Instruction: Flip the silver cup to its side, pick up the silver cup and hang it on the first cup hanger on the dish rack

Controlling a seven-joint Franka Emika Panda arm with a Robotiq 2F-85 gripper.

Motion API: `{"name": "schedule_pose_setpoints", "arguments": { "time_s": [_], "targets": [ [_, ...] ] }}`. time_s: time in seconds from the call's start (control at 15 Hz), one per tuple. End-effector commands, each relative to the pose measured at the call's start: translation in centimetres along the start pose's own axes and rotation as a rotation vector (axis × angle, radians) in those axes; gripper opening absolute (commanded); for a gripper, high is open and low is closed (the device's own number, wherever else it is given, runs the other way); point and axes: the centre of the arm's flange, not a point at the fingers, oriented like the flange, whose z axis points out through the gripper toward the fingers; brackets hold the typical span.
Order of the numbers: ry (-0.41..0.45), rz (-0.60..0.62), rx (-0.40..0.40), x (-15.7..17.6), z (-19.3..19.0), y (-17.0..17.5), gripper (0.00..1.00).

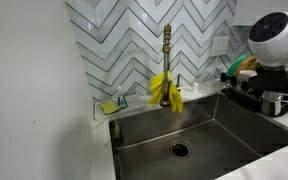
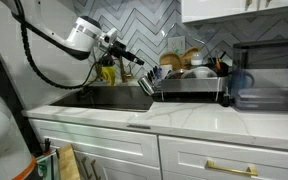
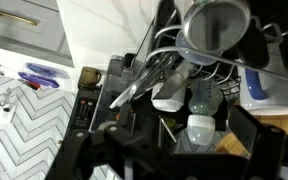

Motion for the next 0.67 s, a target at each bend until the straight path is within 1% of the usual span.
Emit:
{"name": "schedule_pose_setpoints", "arguments": {
  "time_s": [0.0,0.27,0.33,0.6],
  "targets": [
    [-0.071,-0.018,-0.055,0.9,-1.1,0.1,1.0],
    [-0.117,0.017,-0.098,2.0,-2.2,0.2,1.0],
    [-0.153,0.014,-0.108,2.4,-2.5,0.2,1.0],
    [-0.209,0.071,-0.133,4.0,-3.6,0.6,1.0]
  ]
}}
